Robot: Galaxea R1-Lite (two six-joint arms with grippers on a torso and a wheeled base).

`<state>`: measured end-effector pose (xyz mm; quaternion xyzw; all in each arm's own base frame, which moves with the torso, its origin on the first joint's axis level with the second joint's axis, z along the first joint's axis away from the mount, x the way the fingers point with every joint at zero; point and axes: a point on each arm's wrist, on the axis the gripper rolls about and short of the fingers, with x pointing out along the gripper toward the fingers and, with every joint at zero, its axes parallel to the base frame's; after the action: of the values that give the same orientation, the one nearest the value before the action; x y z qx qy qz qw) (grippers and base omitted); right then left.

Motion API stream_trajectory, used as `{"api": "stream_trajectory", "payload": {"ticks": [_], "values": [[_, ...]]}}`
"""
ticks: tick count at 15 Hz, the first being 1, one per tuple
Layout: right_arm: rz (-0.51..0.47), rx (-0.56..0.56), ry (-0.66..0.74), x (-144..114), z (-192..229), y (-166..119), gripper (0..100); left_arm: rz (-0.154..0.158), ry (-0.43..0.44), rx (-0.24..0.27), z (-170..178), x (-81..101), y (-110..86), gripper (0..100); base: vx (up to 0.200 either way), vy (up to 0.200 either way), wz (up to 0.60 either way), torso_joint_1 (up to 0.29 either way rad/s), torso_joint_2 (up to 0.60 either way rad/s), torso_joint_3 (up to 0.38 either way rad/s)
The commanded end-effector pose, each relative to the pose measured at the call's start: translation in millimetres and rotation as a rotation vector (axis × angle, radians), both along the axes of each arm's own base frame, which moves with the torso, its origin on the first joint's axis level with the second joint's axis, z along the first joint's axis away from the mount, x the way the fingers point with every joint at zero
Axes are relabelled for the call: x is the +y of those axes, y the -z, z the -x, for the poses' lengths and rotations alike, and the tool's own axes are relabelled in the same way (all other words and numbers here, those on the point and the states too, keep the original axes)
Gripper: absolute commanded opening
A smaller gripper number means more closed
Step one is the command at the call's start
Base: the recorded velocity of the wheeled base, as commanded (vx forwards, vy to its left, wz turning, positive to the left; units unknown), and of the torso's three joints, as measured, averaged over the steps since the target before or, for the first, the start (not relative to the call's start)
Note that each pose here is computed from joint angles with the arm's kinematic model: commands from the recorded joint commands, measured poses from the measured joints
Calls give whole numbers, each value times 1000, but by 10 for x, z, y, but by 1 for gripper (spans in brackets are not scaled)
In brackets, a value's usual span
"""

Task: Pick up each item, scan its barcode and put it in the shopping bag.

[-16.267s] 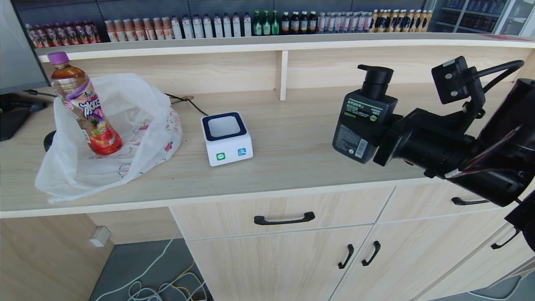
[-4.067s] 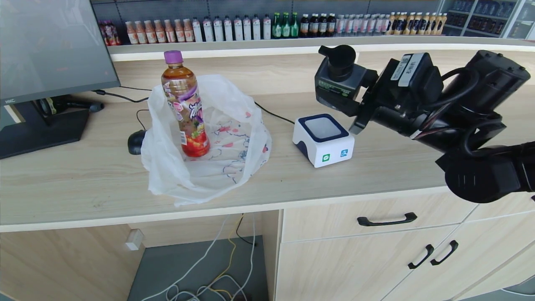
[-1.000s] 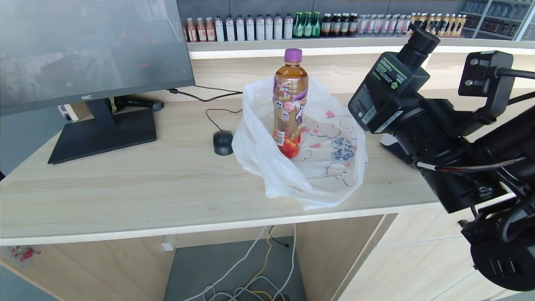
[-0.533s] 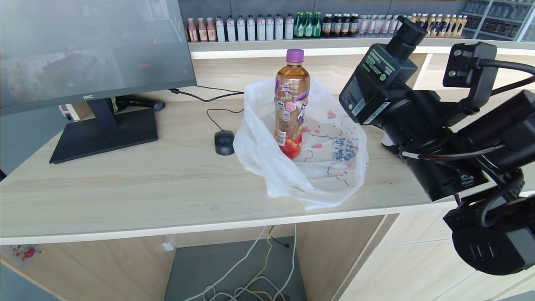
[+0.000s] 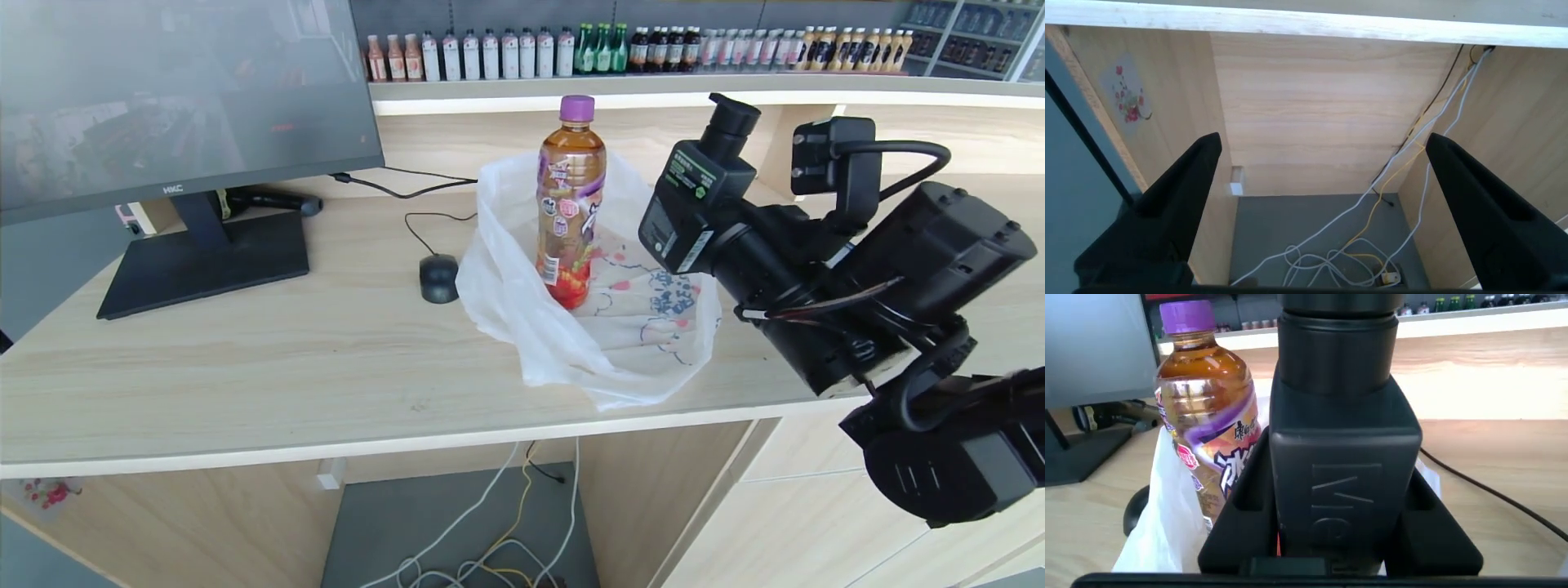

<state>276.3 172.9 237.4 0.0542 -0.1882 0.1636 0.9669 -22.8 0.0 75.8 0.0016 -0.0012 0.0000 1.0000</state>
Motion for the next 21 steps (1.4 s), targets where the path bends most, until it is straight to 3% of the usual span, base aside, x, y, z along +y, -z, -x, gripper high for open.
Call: {"api": "stream_trajectory", "payload": {"ticks": [1, 4, 9, 21], "values": [[-10, -13, 1, 16, -24, -112, 0, 0, 0, -1, 0, 0, 0, 100, 0, 0, 0, 0, 0, 0], [16, 24, 8, 56, -88, -185, 0, 0, 0, -1, 0, 0, 0, 100, 0, 0, 0, 0, 0, 0], [97, 146, 21, 85, -307, -58, 0, 0, 0, -1, 0, 0, 0, 100, 0, 0, 0, 0, 0, 0], [144, 201, 18, 98, -857, 347, 0, 0, 0, -1, 0, 0, 0, 100, 0, 0, 0, 0, 0, 0]]}}
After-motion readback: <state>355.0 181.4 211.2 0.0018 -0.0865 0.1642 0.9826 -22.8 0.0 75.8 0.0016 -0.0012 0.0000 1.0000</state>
